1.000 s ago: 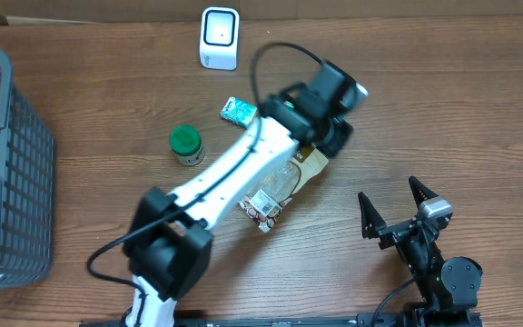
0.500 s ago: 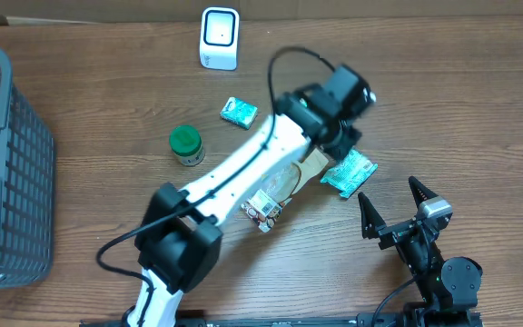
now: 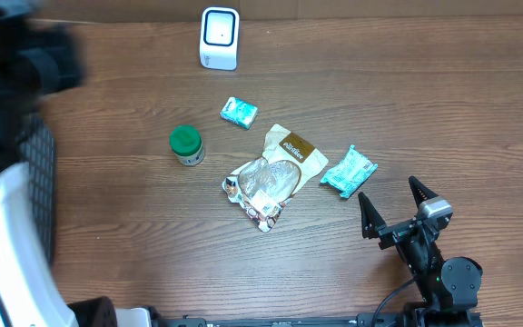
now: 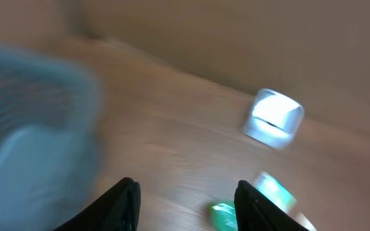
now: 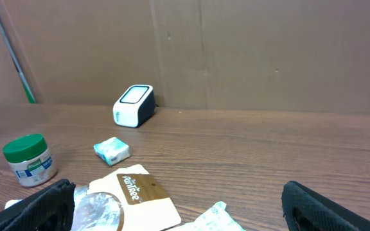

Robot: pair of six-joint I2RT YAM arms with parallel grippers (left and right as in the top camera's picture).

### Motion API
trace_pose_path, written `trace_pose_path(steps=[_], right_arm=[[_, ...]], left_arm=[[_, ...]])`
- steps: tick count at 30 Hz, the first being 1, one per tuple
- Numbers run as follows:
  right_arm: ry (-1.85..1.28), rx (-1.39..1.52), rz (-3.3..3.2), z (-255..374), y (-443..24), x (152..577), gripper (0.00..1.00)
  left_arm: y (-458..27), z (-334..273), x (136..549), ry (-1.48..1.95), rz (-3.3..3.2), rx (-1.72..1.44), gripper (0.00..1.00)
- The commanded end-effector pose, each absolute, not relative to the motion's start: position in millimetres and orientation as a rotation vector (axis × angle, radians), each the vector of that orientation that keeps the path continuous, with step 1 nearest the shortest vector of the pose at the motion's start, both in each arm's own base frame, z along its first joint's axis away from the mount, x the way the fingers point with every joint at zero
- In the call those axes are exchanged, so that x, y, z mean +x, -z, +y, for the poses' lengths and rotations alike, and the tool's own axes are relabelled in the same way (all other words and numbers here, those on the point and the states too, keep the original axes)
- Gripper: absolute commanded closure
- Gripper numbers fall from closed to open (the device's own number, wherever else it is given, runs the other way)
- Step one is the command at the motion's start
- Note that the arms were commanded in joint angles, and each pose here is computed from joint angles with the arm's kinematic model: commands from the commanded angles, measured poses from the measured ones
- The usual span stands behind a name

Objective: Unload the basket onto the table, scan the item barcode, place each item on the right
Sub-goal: 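Grasp the orange box in the basket with the left gripper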

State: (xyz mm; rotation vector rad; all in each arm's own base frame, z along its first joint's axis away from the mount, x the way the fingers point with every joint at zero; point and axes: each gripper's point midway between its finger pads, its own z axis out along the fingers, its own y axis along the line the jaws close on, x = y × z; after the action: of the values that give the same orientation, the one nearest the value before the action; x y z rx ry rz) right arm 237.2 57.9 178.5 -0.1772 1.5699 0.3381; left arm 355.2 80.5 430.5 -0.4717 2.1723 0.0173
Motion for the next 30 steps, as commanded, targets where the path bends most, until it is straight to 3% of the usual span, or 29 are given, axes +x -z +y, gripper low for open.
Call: trace_pose_path(steps=[1,7,12,17,23,30], right_arm=[[-0.341,-0.173,1.568,58,-176,237,0.00],[-0.341,-0.173,1.568,58,-176,237,0.00],[-0.340,-0.173,1.568,58,-176,237,0.00],[-0.341,-0.173,1.568,58,-176,237,0.00],[-0.340,-0.174,1.568,58,-176,237,0.00],[-0.341,-0.173,1.568,58,-176,237,0.00]], left_arm=[[-404,191,327,-0.164,2.117,-0.910,0.51],[-293,305,267,-0.230,2.137,-1.533,0.49],[-209,329,209,-0.313,2.184,-1.852,0.38],[-141,339,165,-0.394,2.194,-2.015,0.10],[-93,334,144,-0.384,2.188,-2.090,0.11],[-77,335,143,-0.394,2.175,-2.083,0.14]])
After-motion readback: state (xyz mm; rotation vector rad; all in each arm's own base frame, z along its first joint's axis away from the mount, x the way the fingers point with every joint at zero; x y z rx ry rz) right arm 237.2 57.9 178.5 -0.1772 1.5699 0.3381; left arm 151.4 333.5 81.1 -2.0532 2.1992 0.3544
